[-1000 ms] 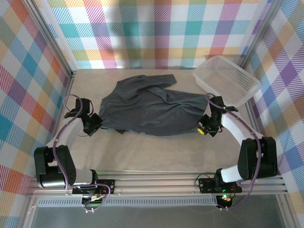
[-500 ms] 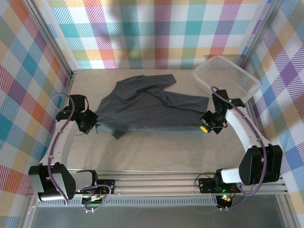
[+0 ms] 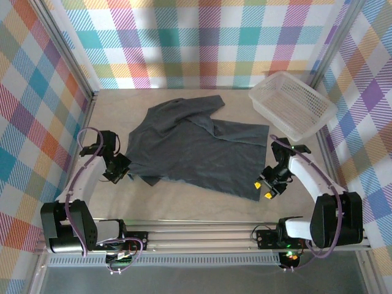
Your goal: Fold and stack the t-shirts
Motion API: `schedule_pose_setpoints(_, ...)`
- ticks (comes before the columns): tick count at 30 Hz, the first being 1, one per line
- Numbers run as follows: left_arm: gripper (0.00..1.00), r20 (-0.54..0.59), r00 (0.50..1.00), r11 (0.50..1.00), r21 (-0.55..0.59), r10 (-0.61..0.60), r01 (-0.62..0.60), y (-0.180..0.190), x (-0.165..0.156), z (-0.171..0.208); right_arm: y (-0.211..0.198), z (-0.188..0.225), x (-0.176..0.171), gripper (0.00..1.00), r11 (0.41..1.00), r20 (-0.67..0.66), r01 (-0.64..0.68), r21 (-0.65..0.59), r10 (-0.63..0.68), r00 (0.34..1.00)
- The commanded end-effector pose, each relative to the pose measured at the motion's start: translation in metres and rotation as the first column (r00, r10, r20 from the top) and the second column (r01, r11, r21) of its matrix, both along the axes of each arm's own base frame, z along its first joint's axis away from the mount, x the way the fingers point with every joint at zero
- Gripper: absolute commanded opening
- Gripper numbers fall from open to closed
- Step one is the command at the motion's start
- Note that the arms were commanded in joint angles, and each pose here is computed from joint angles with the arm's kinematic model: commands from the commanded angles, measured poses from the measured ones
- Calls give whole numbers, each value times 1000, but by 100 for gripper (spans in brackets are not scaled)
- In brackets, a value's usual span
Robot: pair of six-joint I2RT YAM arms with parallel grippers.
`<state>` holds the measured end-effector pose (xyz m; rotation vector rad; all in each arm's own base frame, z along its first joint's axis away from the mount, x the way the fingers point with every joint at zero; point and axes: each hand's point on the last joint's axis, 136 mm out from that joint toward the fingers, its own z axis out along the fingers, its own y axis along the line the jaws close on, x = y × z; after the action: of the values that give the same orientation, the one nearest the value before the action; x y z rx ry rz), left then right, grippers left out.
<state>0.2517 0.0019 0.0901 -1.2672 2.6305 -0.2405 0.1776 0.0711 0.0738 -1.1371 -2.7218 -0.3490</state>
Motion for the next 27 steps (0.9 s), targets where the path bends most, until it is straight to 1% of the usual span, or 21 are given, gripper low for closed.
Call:
schedule_pose_setpoints(1, 0, -16, 999, 999, 6, -37, 37, -3, -2, -4, 2, 3, 38, 35, 999, 121, -33, -21, 35, 992)
schedule_pose_setpoints(2, 0, -14, 999, 999, 3, -39, 39, -4, -1, -4, 7, 0, 46, 33, 999, 143, -52, -15, 54, 988)
schedule_pose_setpoints(4, 0, -13, 999, 999, -1, -43, 43, -5, 2, -5, 19, -7, 59, 31, 995, 174, -102, -18, 103, 979)
schedule_pose_setpoints(7, 0, -10, 999, 999, 2, -47, 47, -5, 5, -4, 36, -24, 70, 27, 989, 163, -145, -14, 146, 976)
schedule_pose_setpoints(9, 0, -10, 999, 999, 9, -52, 52, -5, 7, -2, 38, -35, 79, 25, 988, 147, -151, -27, 153, 977)
schedule_pose_setpoints(12, 0, -10, 998, 998, 10, -60, 60, -5, 11, -1, 34, -50, 97, 24, 983, 124, -165, -76, 174, 977)
schedule_pose_setpoints(15, 0, -3, 998, 998, 6, -68, 68, -6, 16, 1, 24, -60, 115, 24, 969, 52, -202, -140, 210, 976)
schedule_pose_setpoints(17, 0, 15, 997, 997, -4, -81, 81, -8, 23, 3, 16, -67, 130, 24, 966, 21, -202, -164, 208, 978)
schedule_pose_setpoints(21, 0, 29, 994, 994, -13, -105, 106, -10, 39, 6, 4, -72, 160, 24, 973, 46, -167, -161, 177, 983)
schedule_pose_setpoints(24, 0, 24, 991, 991, -43, -129, 130, -16, 47, 6, 4, -70, 183, 24, 970, 76, -195, -148, 208, 975)
schedule_pose_setpoints(27, 0, 25, 989, 987, -51, -149, 150, -18, 51, 5, 10, -60, 196, 27, 964, 110, -231, -131, 246, 963)
